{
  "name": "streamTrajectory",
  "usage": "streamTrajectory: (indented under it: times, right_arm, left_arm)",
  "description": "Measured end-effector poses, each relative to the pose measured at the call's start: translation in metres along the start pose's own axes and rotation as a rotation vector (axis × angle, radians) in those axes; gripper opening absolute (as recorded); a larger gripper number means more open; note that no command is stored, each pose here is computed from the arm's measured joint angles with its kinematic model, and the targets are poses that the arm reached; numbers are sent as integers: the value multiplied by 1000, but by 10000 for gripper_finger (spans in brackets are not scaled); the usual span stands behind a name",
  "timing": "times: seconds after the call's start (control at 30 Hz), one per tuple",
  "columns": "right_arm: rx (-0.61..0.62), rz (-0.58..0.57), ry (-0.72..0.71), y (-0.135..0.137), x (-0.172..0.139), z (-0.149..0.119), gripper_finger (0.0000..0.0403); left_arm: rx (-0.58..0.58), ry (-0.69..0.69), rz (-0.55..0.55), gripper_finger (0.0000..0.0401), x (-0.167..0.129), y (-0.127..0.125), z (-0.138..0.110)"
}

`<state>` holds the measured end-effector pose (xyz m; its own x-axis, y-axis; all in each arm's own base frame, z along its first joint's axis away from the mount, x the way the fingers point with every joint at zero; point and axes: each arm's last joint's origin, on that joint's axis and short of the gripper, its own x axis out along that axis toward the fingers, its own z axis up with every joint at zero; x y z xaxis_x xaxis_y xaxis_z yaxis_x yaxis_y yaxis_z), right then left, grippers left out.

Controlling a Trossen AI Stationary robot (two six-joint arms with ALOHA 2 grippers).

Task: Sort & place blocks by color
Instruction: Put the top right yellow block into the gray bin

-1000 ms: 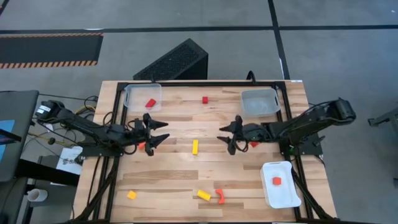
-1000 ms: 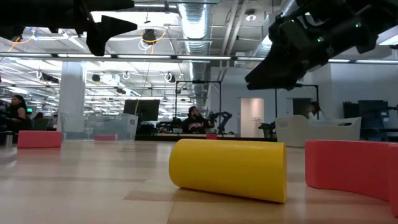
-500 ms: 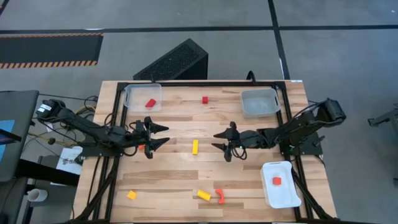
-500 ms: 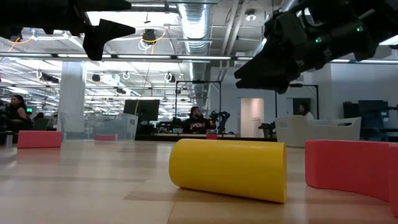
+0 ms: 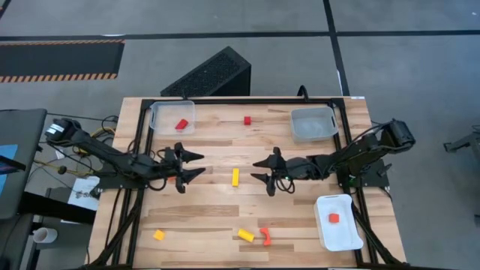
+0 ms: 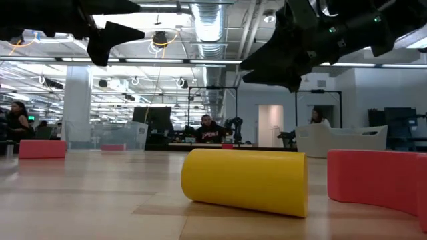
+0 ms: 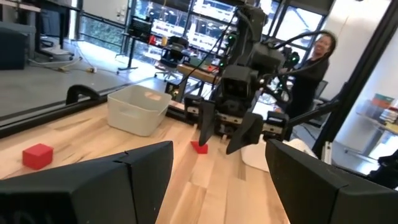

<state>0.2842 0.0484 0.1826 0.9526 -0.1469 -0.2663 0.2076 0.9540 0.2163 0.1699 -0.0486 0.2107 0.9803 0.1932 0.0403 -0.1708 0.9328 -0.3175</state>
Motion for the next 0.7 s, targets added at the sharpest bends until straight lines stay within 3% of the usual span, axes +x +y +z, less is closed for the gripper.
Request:
streamTrajectory:
  times: [0.47,0.7]
  right_arm:
    - [-6,9,-53,2,0,6,223]
    - [-51,49,-86,9,-2,8,252]
  left_arm:
    - [30,43,15,245,13,-7,-4]
    - [26,38,17,245,13,-7,-3]
